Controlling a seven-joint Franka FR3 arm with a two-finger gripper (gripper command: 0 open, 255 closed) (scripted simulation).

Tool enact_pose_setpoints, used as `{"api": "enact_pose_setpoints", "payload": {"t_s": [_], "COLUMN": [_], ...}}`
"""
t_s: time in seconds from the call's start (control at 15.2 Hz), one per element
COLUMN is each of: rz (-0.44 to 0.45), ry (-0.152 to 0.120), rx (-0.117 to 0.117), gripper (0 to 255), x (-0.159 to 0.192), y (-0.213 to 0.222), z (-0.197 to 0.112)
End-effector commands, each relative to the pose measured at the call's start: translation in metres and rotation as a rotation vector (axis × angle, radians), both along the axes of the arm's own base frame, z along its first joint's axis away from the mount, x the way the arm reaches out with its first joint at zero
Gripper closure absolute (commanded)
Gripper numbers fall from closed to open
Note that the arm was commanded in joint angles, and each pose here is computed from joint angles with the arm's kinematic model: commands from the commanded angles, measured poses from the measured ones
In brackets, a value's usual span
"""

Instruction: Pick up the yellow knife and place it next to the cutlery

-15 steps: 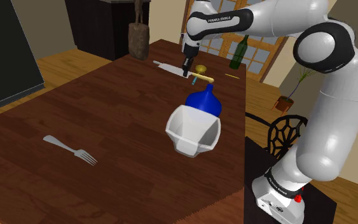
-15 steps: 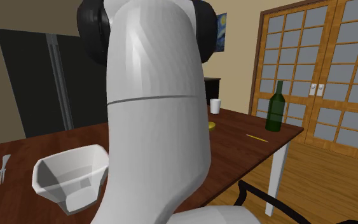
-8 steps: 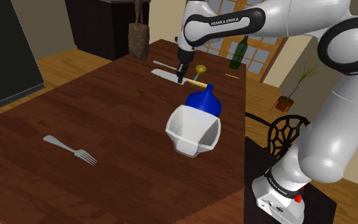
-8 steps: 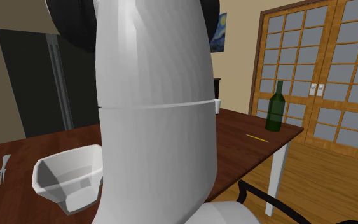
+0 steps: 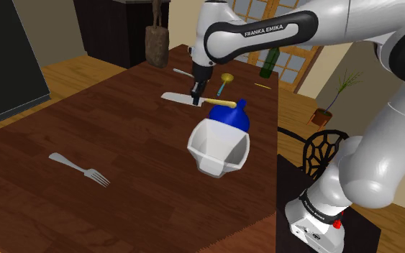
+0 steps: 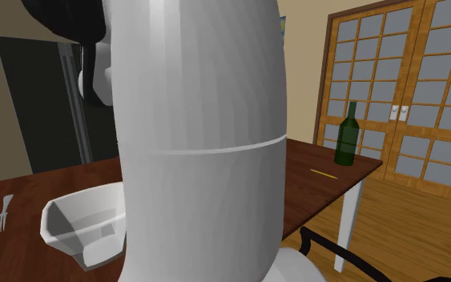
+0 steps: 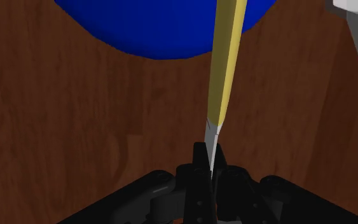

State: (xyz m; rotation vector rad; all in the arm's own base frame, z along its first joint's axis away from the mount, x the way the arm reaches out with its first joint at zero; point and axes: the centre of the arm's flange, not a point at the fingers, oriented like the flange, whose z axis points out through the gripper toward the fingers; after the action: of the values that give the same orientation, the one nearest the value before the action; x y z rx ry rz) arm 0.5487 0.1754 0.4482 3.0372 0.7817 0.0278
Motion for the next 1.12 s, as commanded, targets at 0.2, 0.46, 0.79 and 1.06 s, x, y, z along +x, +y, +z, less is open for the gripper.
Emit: {"api": "enact_pose_setpoints", "payload": {"t_s": [0.2,0.46,0.79,1.06], "rz": [-0.001,-0.001,-0.001,-0.001], "ry": [0.0,0.0,0.0,0.0], "rx": [0.0,0.0,0.0,0.0], "gripper": [255,255,255,255], "x": [-0.033,-0.06,-0.093,-0.12], "y": [0.056,0.101,0.158,0.204], "z": [-0.001,0.0,0.0,0.0]}}
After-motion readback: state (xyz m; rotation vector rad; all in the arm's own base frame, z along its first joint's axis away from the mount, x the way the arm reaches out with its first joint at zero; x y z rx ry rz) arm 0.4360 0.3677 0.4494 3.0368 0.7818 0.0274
